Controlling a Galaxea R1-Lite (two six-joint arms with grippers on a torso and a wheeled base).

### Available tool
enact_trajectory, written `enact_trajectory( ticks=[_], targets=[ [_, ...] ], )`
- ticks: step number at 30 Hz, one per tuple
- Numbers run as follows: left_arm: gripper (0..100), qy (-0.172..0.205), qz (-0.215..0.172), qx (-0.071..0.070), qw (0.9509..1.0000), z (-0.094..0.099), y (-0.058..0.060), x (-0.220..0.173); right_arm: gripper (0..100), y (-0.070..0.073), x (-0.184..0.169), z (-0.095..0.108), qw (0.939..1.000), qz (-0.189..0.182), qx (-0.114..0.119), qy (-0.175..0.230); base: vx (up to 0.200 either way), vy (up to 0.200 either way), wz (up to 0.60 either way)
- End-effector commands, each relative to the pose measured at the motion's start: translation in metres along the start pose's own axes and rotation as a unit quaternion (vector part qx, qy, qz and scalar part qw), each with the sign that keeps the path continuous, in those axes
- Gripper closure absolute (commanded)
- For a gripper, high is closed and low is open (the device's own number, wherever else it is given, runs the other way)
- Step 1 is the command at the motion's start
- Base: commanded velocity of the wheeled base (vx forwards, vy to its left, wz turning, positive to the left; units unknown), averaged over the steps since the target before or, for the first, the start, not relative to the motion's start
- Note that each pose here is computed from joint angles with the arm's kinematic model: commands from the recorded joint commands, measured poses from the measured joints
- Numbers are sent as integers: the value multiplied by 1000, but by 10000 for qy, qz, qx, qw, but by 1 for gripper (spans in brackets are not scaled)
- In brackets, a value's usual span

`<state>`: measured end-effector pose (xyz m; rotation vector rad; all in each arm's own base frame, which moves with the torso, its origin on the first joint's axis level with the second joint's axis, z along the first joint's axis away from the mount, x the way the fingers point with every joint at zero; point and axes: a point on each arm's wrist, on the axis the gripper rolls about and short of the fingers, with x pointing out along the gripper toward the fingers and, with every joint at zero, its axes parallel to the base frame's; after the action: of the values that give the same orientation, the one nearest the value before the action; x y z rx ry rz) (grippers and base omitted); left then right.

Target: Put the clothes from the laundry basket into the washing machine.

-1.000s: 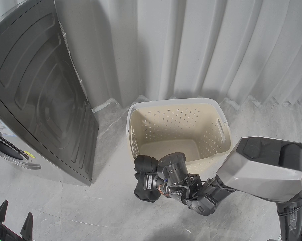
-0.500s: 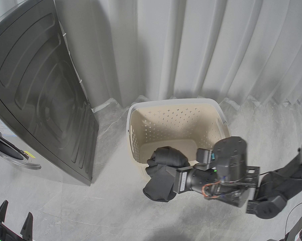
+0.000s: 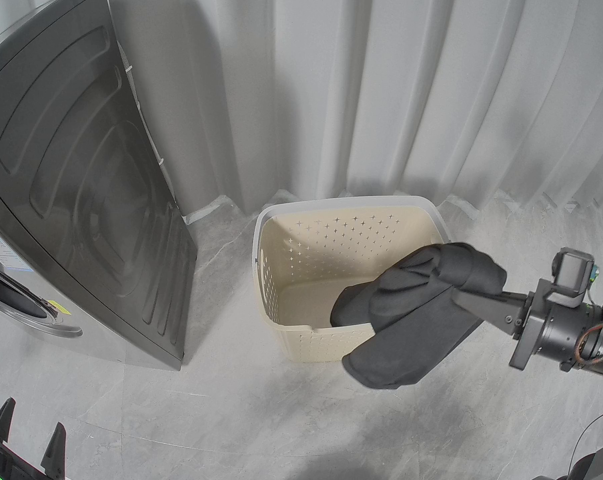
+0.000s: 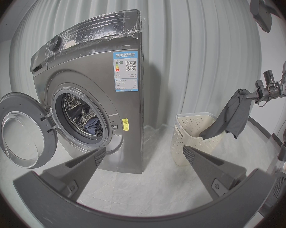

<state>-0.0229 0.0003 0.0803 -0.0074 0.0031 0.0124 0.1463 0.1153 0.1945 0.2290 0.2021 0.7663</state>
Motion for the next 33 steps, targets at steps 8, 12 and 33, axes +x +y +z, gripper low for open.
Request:
enact_trajectory(
  ticks=[8, 12, 33],
  targets=[
    [0, 23, -8, -78, 10000, -4, 0, 0, 100, 1, -26, 19, 9981, -99, -238, -568, -200, 0, 0],
    [0, 23, -23, -93, 10000, -4, 0, 0, 100, 0, -23, 16, 9984, -109, -228, -500, -200, 0, 0],
    [0, 69, -45, -100, 9999, -4, 0, 0, 100, 0, -20, 15, 9987, -99, -214, -442, -19, 124, 0]
  ],
)
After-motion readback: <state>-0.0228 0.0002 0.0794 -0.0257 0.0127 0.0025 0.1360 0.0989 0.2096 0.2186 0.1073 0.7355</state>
